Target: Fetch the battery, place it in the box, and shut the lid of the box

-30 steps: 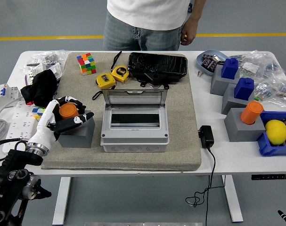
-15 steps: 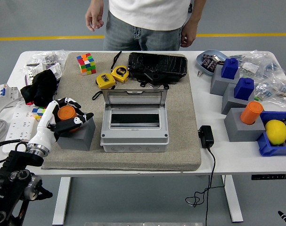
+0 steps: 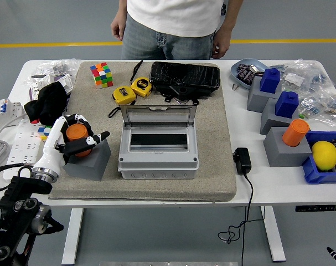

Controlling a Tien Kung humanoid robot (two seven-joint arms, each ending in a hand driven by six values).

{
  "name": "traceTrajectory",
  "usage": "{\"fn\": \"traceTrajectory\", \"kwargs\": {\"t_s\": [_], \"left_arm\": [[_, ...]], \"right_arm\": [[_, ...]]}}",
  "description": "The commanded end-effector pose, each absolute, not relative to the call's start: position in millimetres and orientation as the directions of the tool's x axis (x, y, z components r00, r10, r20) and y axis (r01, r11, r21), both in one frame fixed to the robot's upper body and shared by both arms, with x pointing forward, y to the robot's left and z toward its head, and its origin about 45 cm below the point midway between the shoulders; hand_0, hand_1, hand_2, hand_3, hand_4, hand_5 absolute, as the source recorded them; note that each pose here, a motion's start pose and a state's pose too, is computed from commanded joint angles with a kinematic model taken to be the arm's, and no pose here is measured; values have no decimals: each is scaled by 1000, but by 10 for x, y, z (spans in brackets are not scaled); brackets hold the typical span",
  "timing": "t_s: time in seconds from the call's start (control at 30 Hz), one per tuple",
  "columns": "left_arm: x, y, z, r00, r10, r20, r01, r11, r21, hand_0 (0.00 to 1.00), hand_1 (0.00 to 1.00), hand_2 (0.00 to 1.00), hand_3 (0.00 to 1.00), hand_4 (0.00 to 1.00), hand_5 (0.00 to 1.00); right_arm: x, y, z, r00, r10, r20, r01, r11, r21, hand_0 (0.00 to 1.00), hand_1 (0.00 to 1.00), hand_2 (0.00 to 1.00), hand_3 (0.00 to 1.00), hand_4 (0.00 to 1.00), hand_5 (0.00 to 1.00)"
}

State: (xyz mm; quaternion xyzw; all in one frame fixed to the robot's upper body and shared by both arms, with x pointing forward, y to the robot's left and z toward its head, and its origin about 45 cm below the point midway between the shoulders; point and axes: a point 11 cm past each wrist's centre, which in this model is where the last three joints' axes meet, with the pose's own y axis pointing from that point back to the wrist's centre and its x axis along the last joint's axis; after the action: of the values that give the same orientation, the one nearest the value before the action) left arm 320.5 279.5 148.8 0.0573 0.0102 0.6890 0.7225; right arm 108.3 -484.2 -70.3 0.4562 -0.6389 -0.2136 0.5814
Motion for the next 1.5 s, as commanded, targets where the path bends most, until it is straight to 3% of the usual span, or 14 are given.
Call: {"fn": "traceTrajectory", "kwargs": {"t_s": [0.43,0.47,0.83,0.87,1.0,1.03,1.07,1.27,1.3,1.47,1.5], "left_arm": [[3252,2827,1534,-24,1000,-17,-998,-23,58,18,2,52,62,998,2],[3258,2837,1548,-33,999,-21,-998,-32,53,17,2,24,26,998,37],[3354,2912,1824,-80,997,-14,-996,-80,-25,15,2,14,13,998,73],[3364,2916,1869,-83,997,-6,-996,-83,-37,13,2,6,5,998,174],[3401,2898,2102,-80,995,51,-993,-75,-95,13,2,6,5,998,174],[3406,2874,2172,-71,994,78,-992,-62,-113,13,2,6,5,998,174],[3402,2839,2239,-61,992,111,-991,-46,-129,13,2,2,2,998,248],[3246,2376,2664,44,926,375,-960,144,-242,13,2,2,2,998,248],[3213,2302,2707,58,912,405,-952,173,-253,14,2,2,2,998,519],[3036,1918,2703,141,807,573,-910,334,-246,14,2,2,2,998,519],[3005,1842,2669,160,781,603,-901,366,-234,19,2,2,2,998,624]], "right_arm": [[1081,-4833,-708,91,-833,546,-333,492,805,825,803,766,774,998,998],[1079,-4833,-708,91,-833,546,-332,492,805,824,803,766,774,998,998],[1094,-4836,-704,92,-832,547,-334,492,804,825,803,766,774,998,998],[1096,-4838,-702,92,-832,547,-334,492,804,824,803,766,774,998,998],[1099,-4850,-696,94,-830,550,-335,494,803,824,803,766,774,998,998],[1102,-4852,-694,94,-830,550,-336,494,802,824,803,766,774,998,998],[1105,-4853,-693,95,-830,550,-336,494,802,824,803,766,774,998,998],[1107,-4864,-687,98,-828,553,-336,495,801,824,803,766,773,998,998],[1107,-4865,-686,99,-827,553,-336,496,801,825,803,766,774,998,998],[1120,-4882,-675,100,-824,557,-338,499,798,825,803,766,774,998,998],[1125,-4889,-670,99,-823,559,-339,500,797,823,803,766,774,998,998]]}}
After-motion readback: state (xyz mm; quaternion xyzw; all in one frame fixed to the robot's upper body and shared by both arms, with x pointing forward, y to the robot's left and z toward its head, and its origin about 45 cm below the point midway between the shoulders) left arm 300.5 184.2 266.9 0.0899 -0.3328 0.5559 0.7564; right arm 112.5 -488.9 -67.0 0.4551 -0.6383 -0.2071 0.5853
